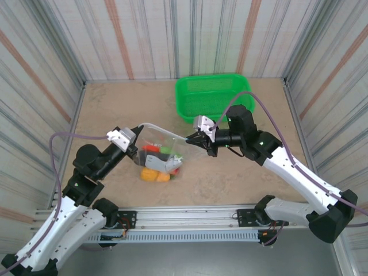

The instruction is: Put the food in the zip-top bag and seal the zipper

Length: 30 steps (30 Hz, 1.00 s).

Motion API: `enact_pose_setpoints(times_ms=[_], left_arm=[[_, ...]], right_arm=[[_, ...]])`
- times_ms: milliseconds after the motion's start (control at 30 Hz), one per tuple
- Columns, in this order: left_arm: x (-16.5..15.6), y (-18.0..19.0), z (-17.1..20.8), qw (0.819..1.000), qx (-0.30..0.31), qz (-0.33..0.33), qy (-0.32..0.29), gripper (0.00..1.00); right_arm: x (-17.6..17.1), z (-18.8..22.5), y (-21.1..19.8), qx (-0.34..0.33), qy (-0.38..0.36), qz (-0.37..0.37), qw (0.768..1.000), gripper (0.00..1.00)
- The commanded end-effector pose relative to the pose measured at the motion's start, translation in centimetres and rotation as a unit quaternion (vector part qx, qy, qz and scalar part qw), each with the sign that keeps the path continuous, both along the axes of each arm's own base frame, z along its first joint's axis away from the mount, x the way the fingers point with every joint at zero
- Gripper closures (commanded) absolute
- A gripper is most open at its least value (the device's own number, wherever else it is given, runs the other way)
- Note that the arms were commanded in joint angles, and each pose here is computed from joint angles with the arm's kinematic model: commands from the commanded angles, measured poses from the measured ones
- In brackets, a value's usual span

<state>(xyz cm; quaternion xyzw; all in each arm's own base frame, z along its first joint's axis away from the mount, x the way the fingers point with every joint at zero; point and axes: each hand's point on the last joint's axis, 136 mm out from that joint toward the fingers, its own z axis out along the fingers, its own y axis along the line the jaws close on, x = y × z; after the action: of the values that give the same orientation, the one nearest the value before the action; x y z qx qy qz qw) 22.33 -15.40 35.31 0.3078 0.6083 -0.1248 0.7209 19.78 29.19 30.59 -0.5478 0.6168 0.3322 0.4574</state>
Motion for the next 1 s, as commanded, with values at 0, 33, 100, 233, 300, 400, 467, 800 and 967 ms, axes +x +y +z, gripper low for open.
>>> enact_pose_setpoints(times_ms=[0,33,100,233,300,400,467,800,967], left_arm=[[0.4,3.5,4.4,0.994,-0.040,0.085,-0.054,1.00],[0.4,3.6,4.4,0.994,-0.041,0.089,-0.054,1.00],[0.4,3.9,4.5,0.993,-0.042,0.095,-0.055,1.00],[0.4,3.9,4.6,0.993,-0.044,0.097,-0.056,1.00],[0.5,4.1,4.5,0.992,-0.046,0.101,-0.054,1.00],[0.4,4.0,4.3,0.993,-0.050,0.098,-0.050,1.00],[0.3,3.9,4.1,0.993,-0.054,0.093,-0.043,1.00],[-1.6,1.5,1.4,0.992,-0.117,-0.004,0.037,1.00],[-6.0,-2.2,1.1,0.967,-0.158,-0.154,0.127,1.00]], right_arm=[[-0.5,-1.8,-2.0,-0.025,0.035,-0.032,0.999,1.00],[-0.4,-1.8,-2.4,-0.024,0.035,-0.038,0.998,1.00],[-0.5,-1.9,-3.0,-0.021,0.038,-0.045,0.998,1.00],[-0.8,-2.2,-4.3,-0.022,0.044,-0.062,0.997,1.00],[-0.7,-2.7,-4.9,-0.030,0.051,-0.074,0.996,1.00],[-0.2,-3.0,-5.8,-0.035,0.051,-0.103,0.993,1.00],[0.1,-3.0,-6.3,-0.033,0.052,-0.122,0.991,1.00],[1.9,-1.3,-9.9,-0.037,0.005,-0.238,0.971,1.00],[3.1,1.1,-12.3,-0.036,-0.043,-0.306,0.950,1.00]])
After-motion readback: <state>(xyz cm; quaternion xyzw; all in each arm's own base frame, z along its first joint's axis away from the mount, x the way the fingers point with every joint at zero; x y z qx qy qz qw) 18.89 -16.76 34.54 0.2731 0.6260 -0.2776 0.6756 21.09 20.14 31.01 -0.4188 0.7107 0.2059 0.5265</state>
